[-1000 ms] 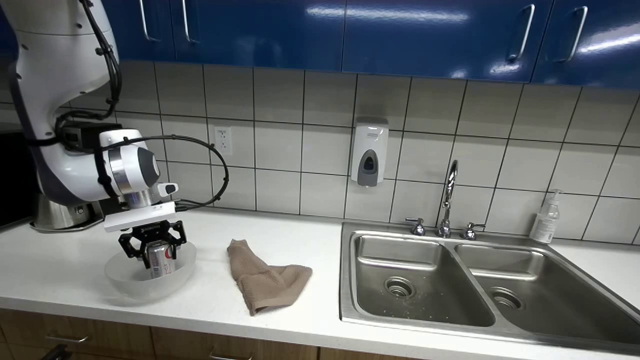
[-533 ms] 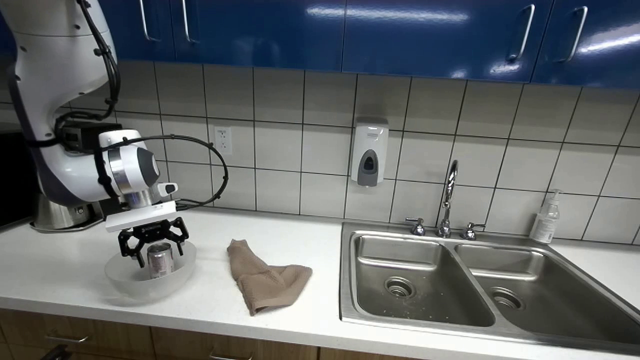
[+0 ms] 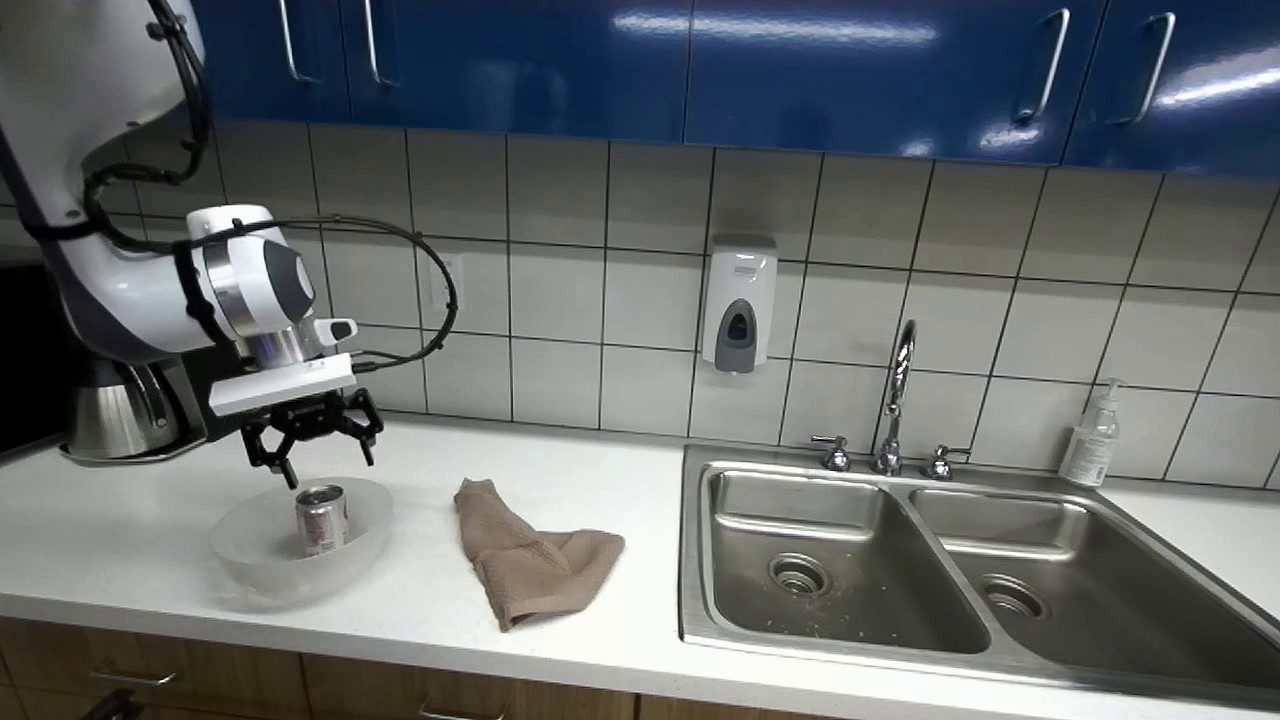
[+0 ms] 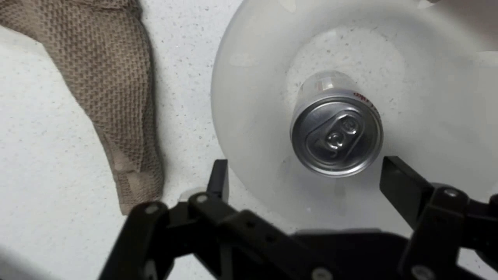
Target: Put the metal can into the bowl
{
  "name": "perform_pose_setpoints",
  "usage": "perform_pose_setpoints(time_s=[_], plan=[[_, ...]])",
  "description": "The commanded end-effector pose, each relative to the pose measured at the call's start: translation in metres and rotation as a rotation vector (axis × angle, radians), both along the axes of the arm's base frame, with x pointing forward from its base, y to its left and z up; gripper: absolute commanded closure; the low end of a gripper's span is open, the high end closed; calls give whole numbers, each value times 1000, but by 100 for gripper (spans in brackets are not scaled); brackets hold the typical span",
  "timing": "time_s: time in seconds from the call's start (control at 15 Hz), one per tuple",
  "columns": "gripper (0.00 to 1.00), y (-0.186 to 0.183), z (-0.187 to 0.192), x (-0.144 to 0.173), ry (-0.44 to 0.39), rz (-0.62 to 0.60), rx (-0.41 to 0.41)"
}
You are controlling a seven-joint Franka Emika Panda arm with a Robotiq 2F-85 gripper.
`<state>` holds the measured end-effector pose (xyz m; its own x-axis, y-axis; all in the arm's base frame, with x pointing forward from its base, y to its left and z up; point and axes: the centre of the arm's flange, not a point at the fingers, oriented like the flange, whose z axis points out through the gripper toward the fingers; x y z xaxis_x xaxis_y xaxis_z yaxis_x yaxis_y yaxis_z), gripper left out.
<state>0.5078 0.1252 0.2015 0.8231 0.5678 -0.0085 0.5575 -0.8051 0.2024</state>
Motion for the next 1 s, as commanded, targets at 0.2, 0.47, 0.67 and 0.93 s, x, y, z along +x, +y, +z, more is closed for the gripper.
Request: perform_pose_setpoints(time_s=[0.2, 0.47, 0.67, 0.93], plan=[[0, -12, 104, -33, 28, -145, -28], [0, -24, 140, -50, 72, -258, -38], [0, -35, 154, -55, 75, -387, -34], [0, -40, 150, -46, 74, -384, -41]])
